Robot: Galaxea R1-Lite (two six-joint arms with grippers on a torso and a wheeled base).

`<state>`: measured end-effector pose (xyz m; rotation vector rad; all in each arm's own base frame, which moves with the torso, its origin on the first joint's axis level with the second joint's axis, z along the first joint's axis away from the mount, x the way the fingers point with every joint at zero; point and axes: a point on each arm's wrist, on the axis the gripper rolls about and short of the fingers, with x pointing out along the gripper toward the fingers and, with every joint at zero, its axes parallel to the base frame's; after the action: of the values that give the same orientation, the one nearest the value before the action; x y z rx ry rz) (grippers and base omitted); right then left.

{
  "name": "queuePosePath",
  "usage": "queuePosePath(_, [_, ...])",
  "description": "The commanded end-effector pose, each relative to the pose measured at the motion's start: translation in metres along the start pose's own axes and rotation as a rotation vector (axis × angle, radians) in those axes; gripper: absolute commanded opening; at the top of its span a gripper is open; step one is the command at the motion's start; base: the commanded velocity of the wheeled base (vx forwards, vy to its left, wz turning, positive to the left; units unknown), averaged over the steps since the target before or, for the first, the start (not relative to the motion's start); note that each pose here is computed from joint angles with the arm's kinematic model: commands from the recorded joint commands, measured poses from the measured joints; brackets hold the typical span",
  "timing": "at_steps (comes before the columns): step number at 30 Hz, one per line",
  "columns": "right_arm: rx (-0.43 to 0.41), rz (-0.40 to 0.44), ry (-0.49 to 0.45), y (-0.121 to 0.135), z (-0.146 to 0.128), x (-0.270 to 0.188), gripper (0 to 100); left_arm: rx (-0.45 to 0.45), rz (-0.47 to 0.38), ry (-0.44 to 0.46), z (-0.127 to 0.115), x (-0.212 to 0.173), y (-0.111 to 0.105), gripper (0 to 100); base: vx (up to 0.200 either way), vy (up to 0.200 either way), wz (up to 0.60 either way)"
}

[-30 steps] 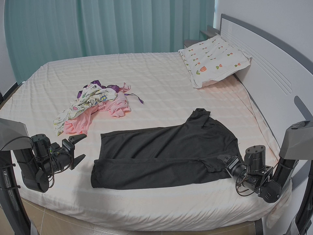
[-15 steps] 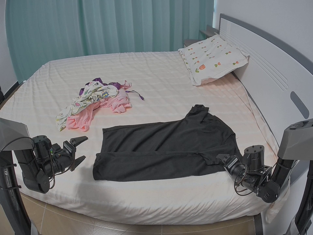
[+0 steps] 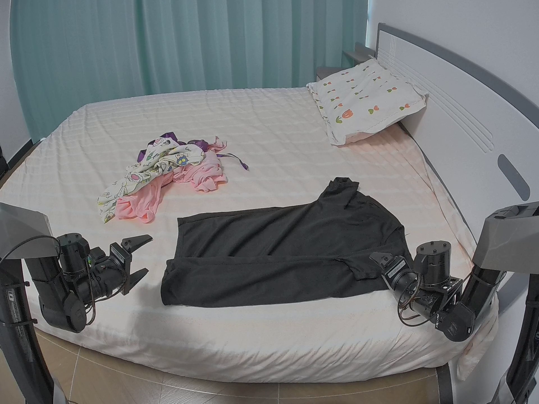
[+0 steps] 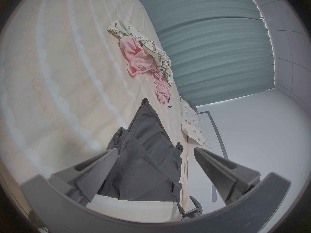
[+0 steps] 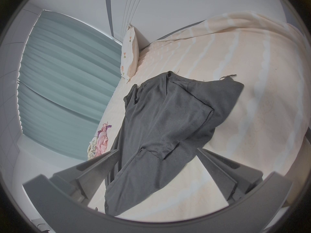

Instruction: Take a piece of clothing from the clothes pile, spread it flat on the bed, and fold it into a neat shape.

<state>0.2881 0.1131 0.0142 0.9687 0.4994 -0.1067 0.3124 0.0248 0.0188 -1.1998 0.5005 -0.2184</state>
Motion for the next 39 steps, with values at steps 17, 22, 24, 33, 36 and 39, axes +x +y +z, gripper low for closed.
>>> queuePosePath(17, [0.010,-0.027,-0.016,-0.010,0.000,0.031,100,-0.004,0.005,0.002,0.000,0.001,0.002,100,0.000,0.000,0.00])
queuePosePath(22, [0.014,-0.031,-0.019,-0.012,0.001,0.036,100,-0.002,0.005,0.002,0.000,0.001,0.002,100,0.000,0.000,0.00])
queuePosePath(24, [0.021,-0.028,-0.030,-0.013,0.004,0.040,100,-0.004,0.005,0.002,0.000,0.001,0.002,100,0.000,0.000,0.00])
queuePosePath(33, [0.034,-0.024,-0.058,-0.012,0.011,0.046,100,-0.002,0.004,0.004,0.000,0.002,0.002,100,0.000,0.000,0.00])
queuePosePath(36, [0.032,-0.028,-0.057,-0.012,0.010,0.042,0,-0.002,0.005,0.002,0.000,0.002,0.003,100,0.000,0.000,0.00])
queuePosePath(39, [0.023,-0.038,-0.046,-0.012,0.008,0.034,0,-0.002,0.005,0.002,0.000,0.002,0.003,100,0.000,0.000,0.00])
